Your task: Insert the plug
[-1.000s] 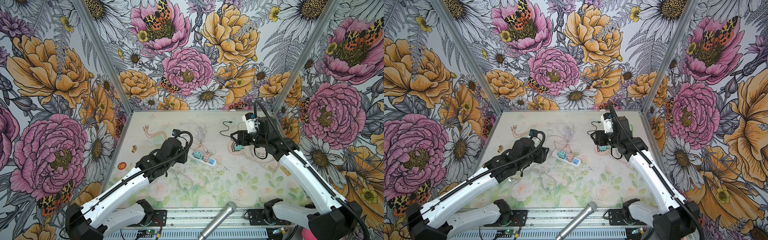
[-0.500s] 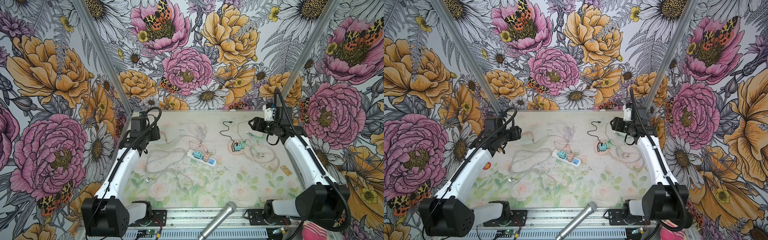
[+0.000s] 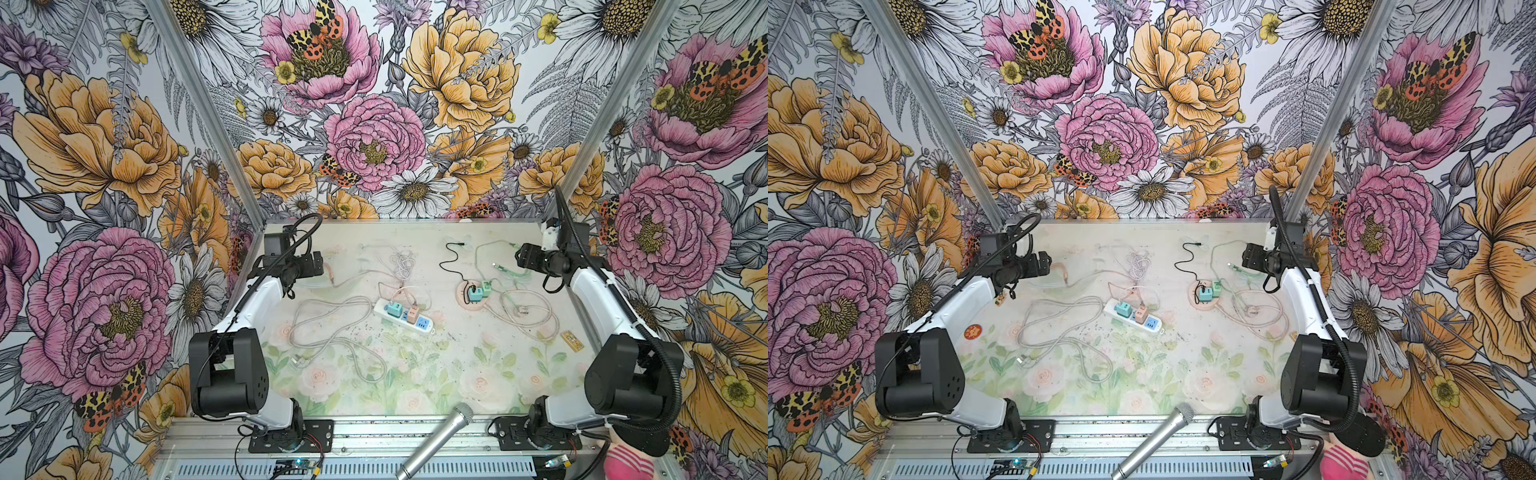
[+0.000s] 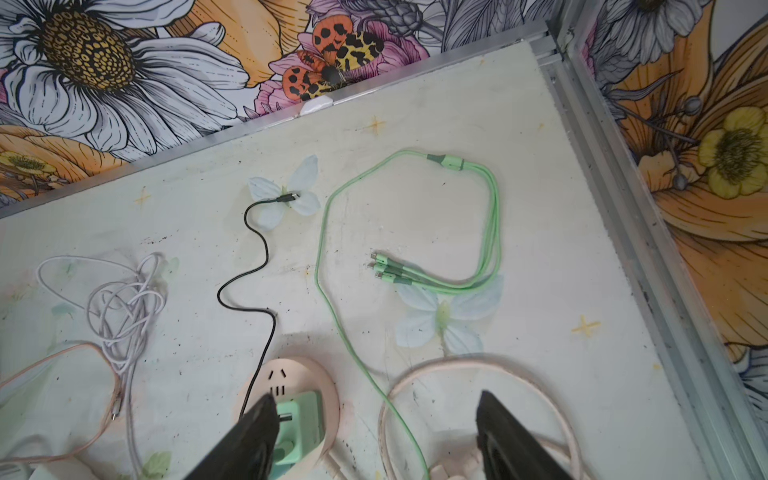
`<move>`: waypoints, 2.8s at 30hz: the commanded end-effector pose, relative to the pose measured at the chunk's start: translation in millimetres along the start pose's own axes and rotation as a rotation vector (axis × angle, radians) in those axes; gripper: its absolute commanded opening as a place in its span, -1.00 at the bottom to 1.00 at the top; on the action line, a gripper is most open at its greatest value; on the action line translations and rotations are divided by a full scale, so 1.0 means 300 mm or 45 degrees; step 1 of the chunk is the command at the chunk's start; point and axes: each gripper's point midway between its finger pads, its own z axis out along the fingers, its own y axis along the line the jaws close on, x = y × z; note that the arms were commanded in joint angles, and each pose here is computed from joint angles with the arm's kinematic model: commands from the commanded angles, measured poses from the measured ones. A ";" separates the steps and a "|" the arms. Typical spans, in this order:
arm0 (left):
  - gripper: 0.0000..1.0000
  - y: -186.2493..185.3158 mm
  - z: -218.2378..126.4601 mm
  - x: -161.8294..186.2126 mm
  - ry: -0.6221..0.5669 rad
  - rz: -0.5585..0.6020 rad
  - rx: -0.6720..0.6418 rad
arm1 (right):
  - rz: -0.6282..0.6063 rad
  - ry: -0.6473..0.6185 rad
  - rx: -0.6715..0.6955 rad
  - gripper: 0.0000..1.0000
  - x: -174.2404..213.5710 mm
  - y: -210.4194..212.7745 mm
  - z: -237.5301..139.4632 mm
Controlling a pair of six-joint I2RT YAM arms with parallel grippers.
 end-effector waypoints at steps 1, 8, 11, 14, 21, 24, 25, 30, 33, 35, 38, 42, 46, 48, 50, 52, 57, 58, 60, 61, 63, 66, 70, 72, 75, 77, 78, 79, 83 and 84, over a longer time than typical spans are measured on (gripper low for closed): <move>0.97 0.021 -0.009 -0.050 -0.140 -0.006 0.002 | -0.086 -0.184 0.070 0.55 -0.063 -0.031 0.005; 0.97 0.051 -0.040 0.001 -0.313 0.030 -0.046 | -0.124 -0.315 0.056 0.65 -0.017 -0.038 0.024; 0.97 0.069 -0.026 0.035 -0.306 0.024 -0.067 | -0.125 -0.406 0.074 0.68 -0.005 -0.055 0.023; 0.97 0.062 0.003 0.063 -0.267 0.029 -0.046 | -0.129 -0.458 0.090 0.71 0.002 -0.067 0.030; 0.97 0.087 -0.006 0.087 -0.364 0.021 -0.089 | -0.139 -0.444 0.044 0.72 0.062 -0.067 0.088; 0.97 0.109 -0.025 0.109 -0.407 0.016 -0.136 | -0.131 -0.462 0.015 0.72 0.089 -0.061 0.097; 0.97 0.116 -0.026 0.117 -0.410 0.018 -0.149 | -0.127 -0.469 0.017 0.72 0.095 -0.064 0.098; 0.97 0.122 -0.018 0.140 -0.391 0.030 -0.163 | -0.113 -0.497 0.048 0.72 0.131 -0.085 0.099; 0.97 0.123 -0.021 0.137 -0.400 0.030 -0.168 | -0.100 -0.524 0.014 0.72 0.150 -0.074 0.096; 0.97 0.123 -0.028 0.140 -0.409 0.030 -0.169 | -0.094 -0.547 -0.007 0.72 0.159 -0.068 0.093; 0.97 0.119 -0.039 0.144 -0.422 0.039 -0.171 | -0.083 -0.573 -0.014 0.73 0.170 -0.070 0.097; 0.97 0.106 -0.045 0.146 -0.433 0.053 -0.171 | -0.074 -0.654 0.034 0.75 0.154 -0.089 0.077; 0.97 0.095 -0.055 0.145 -0.464 0.065 -0.177 | -0.092 -0.697 0.004 0.82 0.162 -0.074 0.082; 0.97 0.087 -0.065 0.140 -0.494 0.061 -0.169 | -0.108 -0.697 -0.001 0.87 0.165 -0.063 0.083; 0.97 0.081 -0.071 0.136 -0.514 0.056 -0.168 | -0.121 -0.704 -0.007 0.99 0.170 -0.057 0.079; 0.97 0.073 -0.076 0.136 -0.527 0.064 -0.171 | -0.134 -0.718 -0.009 0.99 0.175 -0.051 0.075; 0.97 0.060 -0.090 0.116 -0.608 0.073 -0.181 | -0.273 -0.807 -0.020 0.99 0.228 0.012 0.076; 0.97 0.060 -0.093 0.109 -0.630 0.070 -0.182 | -0.282 -0.852 -0.023 0.99 0.229 0.021 0.069; 0.97 0.060 -0.097 0.098 -0.671 0.064 -0.180 | -0.253 -0.832 0.020 0.99 0.243 -0.001 0.065; 0.97 0.060 -0.098 0.093 -0.685 0.063 -0.177 | -0.253 -0.831 0.020 0.99 0.240 0.000 0.067; 0.97 0.060 -0.092 0.087 -0.690 0.058 -0.166 | -0.284 -0.821 -0.020 0.99 0.235 0.022 0.079; 0.97 0.055 -0.086 0.087 -0.685 0.056 -0.149 | -0.289 -0.777 -0.015 0.99 0.230 0.024 0.101; 0.97 0.049 -0.092 0.115 -0.781 0.050 -0.126 | -0.278 -0.744 0.003 0.99 0.219 0.018 0.118; 0.97 0.048 -0.088 0.130 -0.821 0.049 -0.133 | -0.271 -0.737 0.009 0.99 0.218 0.015 0.121; 0.97 0.049 -0.077 0.141 -0.845 0.055 -0.142 | -0.257 -0.724 0.026 0.99 0.214 0.006 0.128; 0.97 0.054 -0.061 0.144 -0.795 0.049 -0.155 | -0.234 -0.710 0.057 0.99 0.210 -0.009 0.134; 0.97 0.054 -0.052 0.142 -0.785 0.049 -0.154 | -0.229 -0.706 0.066 0.99 0.206 -0.013 0.135; 0.97 0.054 -0.044 0.134 -0.782 0.053 -0.155 | -0.233 -0.703 0.066 0.99 0.205 -0.011 0.137; 0.97 0.049 -0.009 0.126 -0.702 0.066 -0.173 | -0.232 -0.703 0.064 0.99 0.206 -0.010 0.137; 0.97 0.048 -0.008 0.125 -0.705 0.069 -0.173 | -0.233 -0.702 0.065 0.99 0.206 -0.010 0.138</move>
